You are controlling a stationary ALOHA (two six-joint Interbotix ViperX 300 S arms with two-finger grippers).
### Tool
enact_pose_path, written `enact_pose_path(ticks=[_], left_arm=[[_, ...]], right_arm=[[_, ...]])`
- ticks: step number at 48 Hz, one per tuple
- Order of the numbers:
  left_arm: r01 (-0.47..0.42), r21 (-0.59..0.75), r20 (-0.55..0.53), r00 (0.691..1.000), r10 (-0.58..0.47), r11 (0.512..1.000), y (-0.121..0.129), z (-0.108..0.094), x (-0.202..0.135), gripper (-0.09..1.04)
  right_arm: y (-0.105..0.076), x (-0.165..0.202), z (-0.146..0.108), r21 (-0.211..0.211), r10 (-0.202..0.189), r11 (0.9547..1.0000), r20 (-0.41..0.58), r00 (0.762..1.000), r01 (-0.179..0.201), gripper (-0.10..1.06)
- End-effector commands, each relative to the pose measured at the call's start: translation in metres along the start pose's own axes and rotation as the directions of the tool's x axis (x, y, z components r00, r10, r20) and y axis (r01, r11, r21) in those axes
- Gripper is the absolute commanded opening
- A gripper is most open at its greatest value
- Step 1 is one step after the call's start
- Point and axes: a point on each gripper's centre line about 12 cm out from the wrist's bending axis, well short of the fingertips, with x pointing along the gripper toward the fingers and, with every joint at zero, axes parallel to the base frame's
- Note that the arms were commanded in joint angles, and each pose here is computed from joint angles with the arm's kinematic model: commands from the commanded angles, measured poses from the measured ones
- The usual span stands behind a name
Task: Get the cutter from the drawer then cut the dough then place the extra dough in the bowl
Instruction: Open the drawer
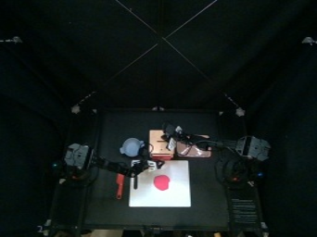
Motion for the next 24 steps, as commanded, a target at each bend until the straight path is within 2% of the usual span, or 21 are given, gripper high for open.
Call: enact_pose_path(ticks=[1,24], left_arm=[[0.038,-0.028,0.024,0.999,-0.037,0.999,-0.0156,0.0122,-0.0030,0.88],[0.039,-0.045,0.034,0.999,-0.038,0.998,-0.0183,0.0159,0.0004,0.86]], right_arm=[[0.0004,0.0014,-0.0070,-0.002,0.000,1.0000,-0.029,1.000,0.000,0.03],[0.0010,0.0014,-0.0070,-0.005,0.001,1.0000,-0.029,1.000,-0.002,0.03]])
